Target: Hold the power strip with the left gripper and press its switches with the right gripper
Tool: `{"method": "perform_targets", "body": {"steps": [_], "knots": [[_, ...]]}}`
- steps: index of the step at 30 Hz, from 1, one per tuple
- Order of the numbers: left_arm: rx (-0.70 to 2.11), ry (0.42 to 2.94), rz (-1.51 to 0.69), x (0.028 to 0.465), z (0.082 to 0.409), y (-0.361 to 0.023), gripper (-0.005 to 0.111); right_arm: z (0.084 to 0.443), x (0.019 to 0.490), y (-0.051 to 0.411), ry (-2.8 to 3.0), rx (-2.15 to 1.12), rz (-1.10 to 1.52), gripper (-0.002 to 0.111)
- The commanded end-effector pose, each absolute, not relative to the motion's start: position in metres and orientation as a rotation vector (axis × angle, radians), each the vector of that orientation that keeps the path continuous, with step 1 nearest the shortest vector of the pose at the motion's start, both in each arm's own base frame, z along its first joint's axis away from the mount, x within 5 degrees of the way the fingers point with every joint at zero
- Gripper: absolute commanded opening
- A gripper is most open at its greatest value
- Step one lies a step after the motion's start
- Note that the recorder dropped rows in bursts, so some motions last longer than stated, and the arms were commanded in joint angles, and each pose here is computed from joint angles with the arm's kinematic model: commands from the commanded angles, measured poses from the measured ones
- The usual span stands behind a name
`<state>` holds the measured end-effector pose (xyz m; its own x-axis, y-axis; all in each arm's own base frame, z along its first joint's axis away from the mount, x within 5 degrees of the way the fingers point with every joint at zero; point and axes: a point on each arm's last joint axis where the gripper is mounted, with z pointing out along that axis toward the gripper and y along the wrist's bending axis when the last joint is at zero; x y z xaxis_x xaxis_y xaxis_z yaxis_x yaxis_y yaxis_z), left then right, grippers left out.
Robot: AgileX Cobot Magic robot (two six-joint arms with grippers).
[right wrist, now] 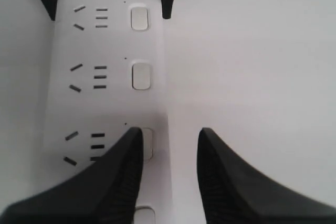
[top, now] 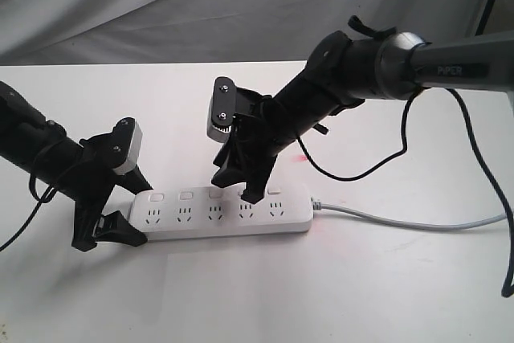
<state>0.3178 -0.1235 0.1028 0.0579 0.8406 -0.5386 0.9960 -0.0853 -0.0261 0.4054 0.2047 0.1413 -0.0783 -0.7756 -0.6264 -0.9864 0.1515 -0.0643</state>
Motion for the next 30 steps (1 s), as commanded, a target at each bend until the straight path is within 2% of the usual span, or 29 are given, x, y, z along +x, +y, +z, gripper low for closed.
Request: {"method": "perform_targets", "body": {"steps": [1,30], "knots": [[1.993,1.841,-0.599,0.318,0.104,-0.125,0.072,0.136,0.405,0.210,1.904,-1.657,0.519,0.033],[1.993,1.841,-0.599,0.318,0.104,-0.125,0.072,0.119,0.405,0.218,1.900,-1.684,0.480,0.033]]}}
